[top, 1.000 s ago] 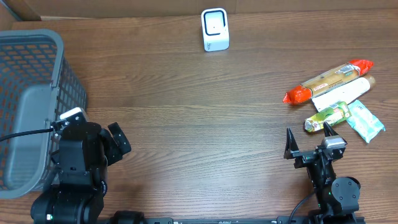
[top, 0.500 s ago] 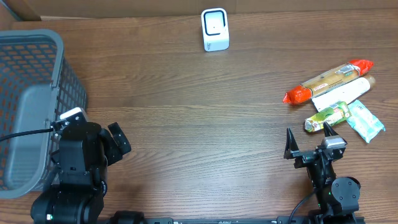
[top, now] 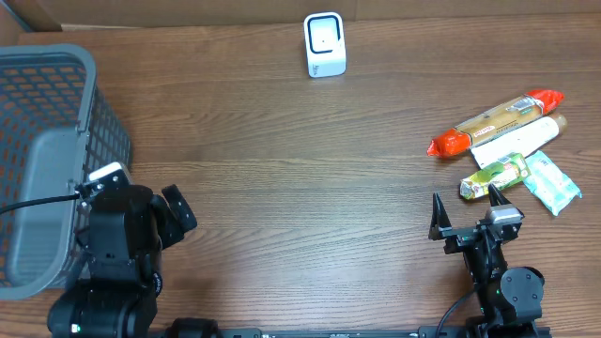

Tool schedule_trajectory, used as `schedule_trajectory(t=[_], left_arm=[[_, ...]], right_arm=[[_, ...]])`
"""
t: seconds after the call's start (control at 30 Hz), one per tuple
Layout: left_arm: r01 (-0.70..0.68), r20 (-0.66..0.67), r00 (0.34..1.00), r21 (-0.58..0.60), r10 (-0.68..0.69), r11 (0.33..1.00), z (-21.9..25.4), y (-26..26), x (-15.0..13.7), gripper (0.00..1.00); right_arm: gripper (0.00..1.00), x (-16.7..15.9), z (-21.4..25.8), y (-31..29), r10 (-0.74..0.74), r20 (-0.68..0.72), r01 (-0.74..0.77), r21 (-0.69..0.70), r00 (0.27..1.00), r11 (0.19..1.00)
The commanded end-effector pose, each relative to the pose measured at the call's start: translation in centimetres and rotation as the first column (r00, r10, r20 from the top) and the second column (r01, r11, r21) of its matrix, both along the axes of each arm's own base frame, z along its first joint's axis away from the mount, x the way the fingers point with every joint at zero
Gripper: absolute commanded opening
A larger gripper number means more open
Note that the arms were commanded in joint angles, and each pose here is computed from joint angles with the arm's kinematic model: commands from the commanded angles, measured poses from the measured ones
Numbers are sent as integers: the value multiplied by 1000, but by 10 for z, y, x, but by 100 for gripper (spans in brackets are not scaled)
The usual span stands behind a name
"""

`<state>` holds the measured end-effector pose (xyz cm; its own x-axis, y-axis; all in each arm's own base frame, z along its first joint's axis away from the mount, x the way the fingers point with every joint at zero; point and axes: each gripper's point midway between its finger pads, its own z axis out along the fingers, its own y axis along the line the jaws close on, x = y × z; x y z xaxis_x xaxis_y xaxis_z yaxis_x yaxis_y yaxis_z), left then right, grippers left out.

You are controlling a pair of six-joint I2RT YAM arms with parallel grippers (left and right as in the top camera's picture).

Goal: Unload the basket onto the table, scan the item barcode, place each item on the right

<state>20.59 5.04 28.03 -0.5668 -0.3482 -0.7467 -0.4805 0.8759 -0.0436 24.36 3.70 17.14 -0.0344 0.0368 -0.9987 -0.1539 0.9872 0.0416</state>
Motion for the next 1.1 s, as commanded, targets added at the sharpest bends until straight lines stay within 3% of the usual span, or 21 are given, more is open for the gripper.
schedule_trajectory(t=[0.0, 0.07, 0.13, 0.2, 0.33, 0.6, 0.9, 1.07], left_arm=[[45, 82, 995, 59, -50, 997, 6, 1, 11, 100], [203, 151, 962, 158, -227, 966, 14, -14, 30, 100], [348, 218, 881, 301, -419, 888, 22, -33, 45, 100], [348, 297, 834, 372, -465, 861, 28, -37, 50, 100], [265, 409, 783, 462, -469, 846, 20, -30, 49, 100], [184, 476, 765, 484, -434, 856, -41, -17, 32, 100], [216, 376, 776, 595, -507, 774, -92, -18, 33, 100], [252, 338, 790, 581, -511, 774, -121, -19, 37, 99]], right_arm=[[100, 0, -2, 3, 14, 3, -14, 6, 1000, 1000], [100, 0, -2, 3, 14, 3, -14, 6, 1000, 1000], [100, 0, -2, 3, 14, 3, -14, 6, 1000, 1000], [100, 0, -2, 3, 14, 3, -14, 6, 1000, 1000], [100, 0, -2, 3, 14, 3, -14, 6, 1000, 1000], [100, 0, -2, 3, 14, 3, -14, 6, 1000, 1000], [100, 0, -2, 3, 14, 3, -14, 6, 1000, 1000], [100, 0, -2, 3, 14, 3, -14, 6, 1000, 1000]])
